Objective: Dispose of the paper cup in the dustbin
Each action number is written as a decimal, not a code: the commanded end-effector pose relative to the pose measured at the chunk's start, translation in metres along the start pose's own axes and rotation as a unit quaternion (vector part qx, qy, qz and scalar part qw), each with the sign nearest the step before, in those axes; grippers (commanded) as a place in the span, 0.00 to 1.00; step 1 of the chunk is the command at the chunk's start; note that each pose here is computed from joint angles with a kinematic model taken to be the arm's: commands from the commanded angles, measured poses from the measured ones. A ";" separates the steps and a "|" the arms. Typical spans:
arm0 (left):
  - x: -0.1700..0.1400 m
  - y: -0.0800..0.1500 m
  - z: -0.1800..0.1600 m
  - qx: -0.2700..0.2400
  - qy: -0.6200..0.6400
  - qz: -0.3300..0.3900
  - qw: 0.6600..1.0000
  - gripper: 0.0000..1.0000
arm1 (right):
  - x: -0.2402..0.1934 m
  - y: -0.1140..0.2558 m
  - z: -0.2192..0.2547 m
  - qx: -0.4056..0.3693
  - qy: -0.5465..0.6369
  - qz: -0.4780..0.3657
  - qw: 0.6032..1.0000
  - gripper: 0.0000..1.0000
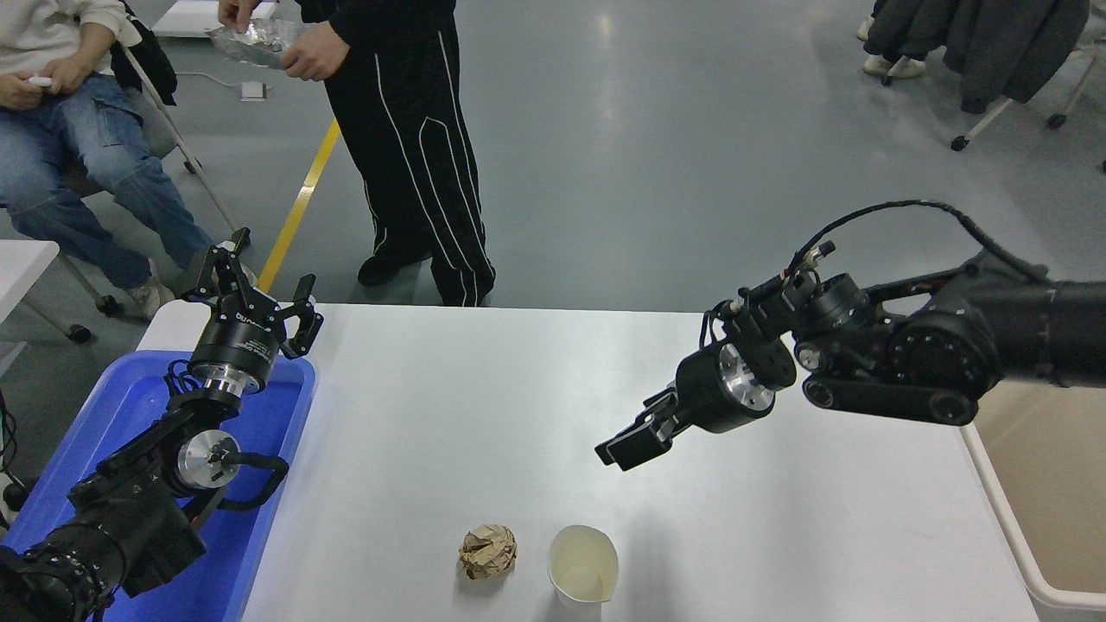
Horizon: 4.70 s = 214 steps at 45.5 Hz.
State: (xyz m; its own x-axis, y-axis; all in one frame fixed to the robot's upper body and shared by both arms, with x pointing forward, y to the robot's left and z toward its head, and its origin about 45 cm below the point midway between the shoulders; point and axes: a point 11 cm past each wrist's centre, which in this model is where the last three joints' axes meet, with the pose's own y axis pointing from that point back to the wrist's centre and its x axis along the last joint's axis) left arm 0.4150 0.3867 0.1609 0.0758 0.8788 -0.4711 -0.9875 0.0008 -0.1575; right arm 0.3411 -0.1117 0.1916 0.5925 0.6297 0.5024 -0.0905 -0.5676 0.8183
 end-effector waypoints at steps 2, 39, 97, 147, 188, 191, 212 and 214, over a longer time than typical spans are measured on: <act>0.000 0.000 0.000 0.000 0.000 0.000 1.000 1.00 | -0.025 -0.028 -0.015 0.019 0.013 -0.044 0.999 0.99; 0.000 0.000 0.000 0.000 0.000 0.000 1.000 1.00 | -0.037 -0.067 0.005 -0.002 -0.019 -0.007 1.000 0.74; 0.000 0.000 0.000 0.000 0.000 0.000 1.000 1.00 | 0.019 0.024 0.022 0.049 -0.103 0.101 0.988 0.00; 0.000 0.000 0.000 0.000 0.000 0.000 1.000 1.00 | 0.041 0.286 0.193 -0.043 -0.379 0.453 0.806 0.00; 0.000 0.000 0.000 0.000 0.000 0.000 1.000 1.00 | -0.291 0.328 0.282 -0.535 -0.503 0.506 0.453 0.00; 0.000 0.000 0.000 0.000 0.000 0.000 1.000 1.00 | -0.302 0.325 0.280 -0.540 -0.510 0.504 0.441 0.00; 0.000 0.000 0.000 0.000 0.000 0.000 1.000 1.00 | -0.359 0.205 0.250 -0.570 -0.535 0.429 0.453 0.00; 0.000 0.000 0.000 0.000 0.000 0.000 1.000 1.00 | -0.360 0.195 0.247 -0.566 -0.540 0.424 0.457 0.00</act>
State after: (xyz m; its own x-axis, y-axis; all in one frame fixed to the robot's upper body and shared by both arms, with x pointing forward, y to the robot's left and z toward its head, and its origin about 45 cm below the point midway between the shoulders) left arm 0.4150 0.3867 0.1609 0.0759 0.8788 -0.4711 -0.9875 0.0009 -0.1574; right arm 0.3298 -0.6142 0.1614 -0.1201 -0.4966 0.8596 -0.6737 0.6767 0.2968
